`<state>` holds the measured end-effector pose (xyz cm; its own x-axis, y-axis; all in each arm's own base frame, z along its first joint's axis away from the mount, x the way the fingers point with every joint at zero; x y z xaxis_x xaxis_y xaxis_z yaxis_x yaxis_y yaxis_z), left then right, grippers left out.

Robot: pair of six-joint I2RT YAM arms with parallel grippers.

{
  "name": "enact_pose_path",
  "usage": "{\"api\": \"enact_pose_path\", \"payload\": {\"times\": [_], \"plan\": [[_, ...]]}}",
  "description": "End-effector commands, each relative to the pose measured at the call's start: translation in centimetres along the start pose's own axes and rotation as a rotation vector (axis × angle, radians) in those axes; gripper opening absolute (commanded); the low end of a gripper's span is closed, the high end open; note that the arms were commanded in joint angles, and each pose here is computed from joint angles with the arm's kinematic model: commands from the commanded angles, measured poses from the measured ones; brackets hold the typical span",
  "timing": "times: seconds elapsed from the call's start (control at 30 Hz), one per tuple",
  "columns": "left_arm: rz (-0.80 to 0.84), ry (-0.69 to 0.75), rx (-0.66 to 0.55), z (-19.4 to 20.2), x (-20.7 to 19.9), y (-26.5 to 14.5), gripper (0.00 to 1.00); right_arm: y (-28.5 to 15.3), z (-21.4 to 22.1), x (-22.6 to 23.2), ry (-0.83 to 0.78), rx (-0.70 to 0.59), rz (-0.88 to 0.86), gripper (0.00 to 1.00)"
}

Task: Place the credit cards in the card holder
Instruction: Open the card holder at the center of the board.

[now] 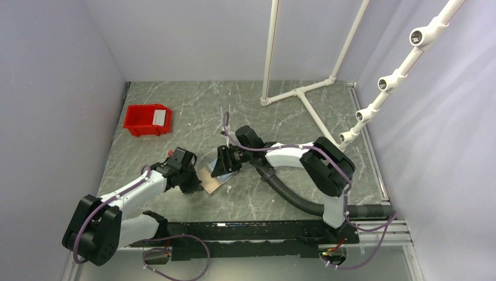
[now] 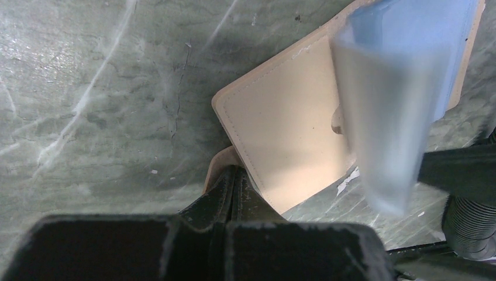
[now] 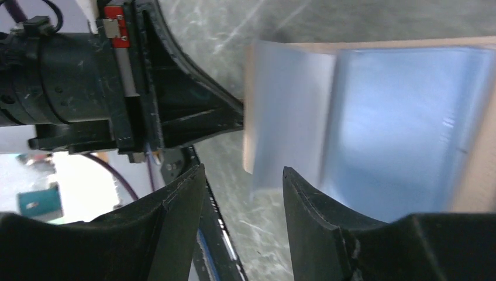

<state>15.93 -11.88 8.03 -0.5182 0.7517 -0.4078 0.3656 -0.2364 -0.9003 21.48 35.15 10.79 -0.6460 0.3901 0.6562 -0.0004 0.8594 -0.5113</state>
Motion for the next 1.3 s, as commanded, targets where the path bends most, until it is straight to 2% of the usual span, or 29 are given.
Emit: {"api": "enact_pose_path", "payload": {"times": [0.0, 0.07, 0.1, 0.3, 0.37, 0.43, 0.5, 0.57, 0.63, 0.73, 0.83, 1.0, 1.07, 1.13, 1.2, 1.27], "plan": [[-0.017, -0.018, 0.018, 0.3, 0.4, 0.3, 0.0, 2.0, 0.7, 1.6, 0.035, -0.003, -0.232, 0.52], [-0.015, -0.029, 0.02, 0.4, 0.3, 0.0, 0.02, 2.9, 1.7, 1.0, 0.058, 0.019, -0.233, 0.52], [-0.016, -0.037, 0.018, 0.4, 0.3, -0.3, 0.06, 3.1, 2.0, 0.7, 0.059, 0.028, -0.223, 0.52], [0.013, -0.088, 0.005, 0.4, -0.5, -5.1, 0.44, 3.8, 2.9, -1.6, 0.011, 0.076, -0.071, 0.52], [0.048, -0.094, -0.029, 0.0, -1.4, -8.0, 0.47, 4.0, 3.2, -2.1, 0.007, 0.077, -0.047, 0.5], [0.088, -0.098, -0.09, -0.8, -2.3, -10.2, 0.42, 4.2, 3.7, -2.6, 0.024, 0.078, -0.017, 0.44], [0.134, -0.09, -0.119, -1.5, -3.5, -10.9, 0.36, 4.5, 4.2, -3.2, 0.047, 0.081, 0.01, 0.3], [0.199, -0.058, -0.134, -2.6, -5.6, -9.6, 0.22, 4.6, 4.5, -3.4, 0.061, 0.074, 0.014, 0.19], [0.252, -0.011, -0.058, -3.0, -8.0, -7.4, 0.02, 4.7, 4.6, -3.4, 0.068, 0.07, 0.029, 0.09], [0.186, 0.01, 0.028, -3.5, -9.3, -3.3, 0.0, 4.4, 4.2, -3.1, 0.068, 0.05, 0.04, 0.01], [0.113, 0.01, 0.046, -3.4, -8.0, -0.1, 0.0, 3.9, 4.1, -2.7, 0.062, 0.042, 0.033, 0.0], [-0.047, -0.026, 0.022, -2.3, -3.5, 1.6, 0.0, 1.8, 3.4, -1.9, 0.028, 0.051, 0.007, 0.01], [-0.067, -0.051, 0.016, -1.7, -2.1, 1.9, 0.0, 1.6, 2.7, -1.4, 0.021, 0.075, -0.031, 0.09], [-0.063, -0.074, 0.039, -0.7, -0.8, 2.4, 0.0, 1.6, 2.0, -0.9, 0.014, 0.072, -0.049, 0.23], [-0.081, -0.088, 0.045, -0.1, 0.3, 2.8, 0.0, 2.1, 1.4, -0.8, 0.012, 0.06, -0.037, 0.28], [-0.105, -0.094, 0.047, 0.2, 1.0, 3.0, 0.0, 2.7, 1.5, -0.6, 0.019, 0.057, -0.042, 0.28]]}}
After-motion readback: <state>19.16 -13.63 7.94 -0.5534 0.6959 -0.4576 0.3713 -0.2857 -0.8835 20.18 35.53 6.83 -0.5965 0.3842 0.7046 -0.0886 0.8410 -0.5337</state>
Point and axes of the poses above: each gripper's point midway between its finger pads, its own y axis out along the fingers, its own x axis along the line the jaws close on, z = x × y, the point moved 7 cm from there along -y, back along the fingers, and after that the axes turned 11 degrees about -y, right-handed, at the moved point
